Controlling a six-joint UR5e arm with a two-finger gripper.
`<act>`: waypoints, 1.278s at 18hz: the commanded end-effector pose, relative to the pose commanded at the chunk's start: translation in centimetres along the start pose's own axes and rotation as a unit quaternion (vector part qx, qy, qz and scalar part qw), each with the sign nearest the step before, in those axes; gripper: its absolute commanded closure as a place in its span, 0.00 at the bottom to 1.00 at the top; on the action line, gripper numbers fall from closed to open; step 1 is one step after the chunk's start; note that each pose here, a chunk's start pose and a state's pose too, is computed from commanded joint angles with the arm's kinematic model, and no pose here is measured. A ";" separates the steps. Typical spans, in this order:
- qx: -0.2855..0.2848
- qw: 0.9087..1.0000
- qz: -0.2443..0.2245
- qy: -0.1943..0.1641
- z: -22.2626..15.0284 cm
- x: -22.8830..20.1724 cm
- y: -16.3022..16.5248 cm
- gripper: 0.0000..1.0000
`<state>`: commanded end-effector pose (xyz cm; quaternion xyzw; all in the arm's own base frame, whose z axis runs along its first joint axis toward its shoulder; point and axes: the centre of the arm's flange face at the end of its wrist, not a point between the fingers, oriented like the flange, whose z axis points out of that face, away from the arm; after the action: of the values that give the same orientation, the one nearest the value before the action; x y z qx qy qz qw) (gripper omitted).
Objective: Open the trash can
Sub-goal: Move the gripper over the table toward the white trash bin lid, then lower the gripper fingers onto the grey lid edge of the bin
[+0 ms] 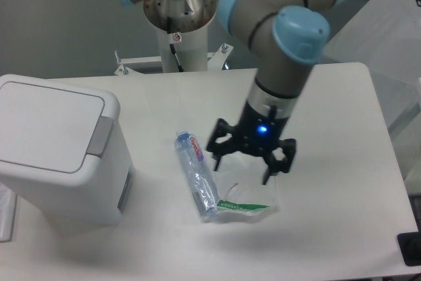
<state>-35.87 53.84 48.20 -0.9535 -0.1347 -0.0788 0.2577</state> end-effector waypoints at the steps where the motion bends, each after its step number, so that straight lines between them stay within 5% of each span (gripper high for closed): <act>1: -0.002 1.000 0.001 0.004 0.3 1.7 -0.2 0.00; 10: 0.003 1.000 0.012 0.026 0.3 10.0 -1.0 0.00; 23: -0.012 1.000 0.000 0.024 2.4 9.9 0.7 0.00</act>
<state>-26.03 56.61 47.98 -0.9543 -0.1274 -0.1035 0.2497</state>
